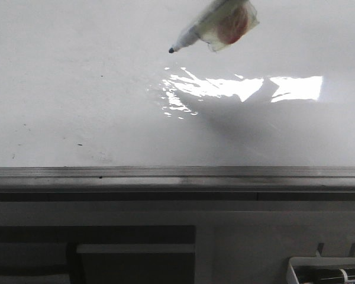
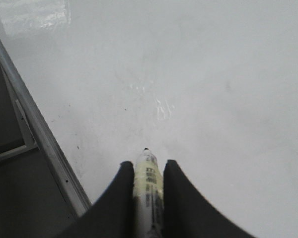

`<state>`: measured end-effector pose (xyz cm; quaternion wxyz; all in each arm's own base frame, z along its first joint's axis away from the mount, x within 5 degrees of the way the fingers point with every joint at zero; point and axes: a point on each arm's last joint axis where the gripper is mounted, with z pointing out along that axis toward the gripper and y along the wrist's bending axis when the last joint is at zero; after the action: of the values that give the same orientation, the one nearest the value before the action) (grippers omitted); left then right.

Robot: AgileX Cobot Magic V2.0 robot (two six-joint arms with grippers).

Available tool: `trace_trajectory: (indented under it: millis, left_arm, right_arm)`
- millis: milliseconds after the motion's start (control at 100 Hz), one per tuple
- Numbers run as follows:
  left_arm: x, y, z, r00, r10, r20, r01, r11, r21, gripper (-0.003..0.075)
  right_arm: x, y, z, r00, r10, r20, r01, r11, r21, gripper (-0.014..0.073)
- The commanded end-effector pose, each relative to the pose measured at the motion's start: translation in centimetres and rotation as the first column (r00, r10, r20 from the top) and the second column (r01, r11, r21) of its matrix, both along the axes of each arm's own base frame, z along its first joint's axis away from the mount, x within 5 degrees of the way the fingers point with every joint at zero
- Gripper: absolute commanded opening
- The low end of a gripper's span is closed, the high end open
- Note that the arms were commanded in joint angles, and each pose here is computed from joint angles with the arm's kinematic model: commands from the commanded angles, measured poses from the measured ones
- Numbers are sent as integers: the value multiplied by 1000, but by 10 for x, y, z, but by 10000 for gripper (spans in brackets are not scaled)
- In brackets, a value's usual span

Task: Write number 5 on whiteboard

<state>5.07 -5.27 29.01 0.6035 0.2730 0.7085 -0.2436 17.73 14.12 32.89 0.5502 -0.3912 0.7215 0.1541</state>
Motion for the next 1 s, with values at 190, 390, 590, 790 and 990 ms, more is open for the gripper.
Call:
trace_trajectory:
  millis: [190, 390, 590, 790, 990]
  left_arm:
    - [2, 2, 15, 999, 39, 36, -36, 996, -86, -20]
    - [2, 2, 15, 999, 38, 32, -35, 995, -93, -20]
    - [2, 1, 15, 999, 34, 20, -31, 993, -112, -20]
    - [2, 1, 15, 999, 33, 19, -31, 993, -114, -20]
    - [2, 1, 15, 999, 33, 19, -31, 993, -114, -20]
  right_arm:
    - [15, -6, 6, 998, -59, 20, 59, 998, 0, -50]
    - [23, -1, -5, 998, -58, -16, 57, 998, -26, -50]
    - [26, 0, -9, 997, -65, -31, 64, 997, -30, -50]
    - [27, 0, -9, 997, -74, -22, 74, 997, -27, -50]
    - [21, -3, -32, 992, -85, -99, 80, 995, -52, -50]
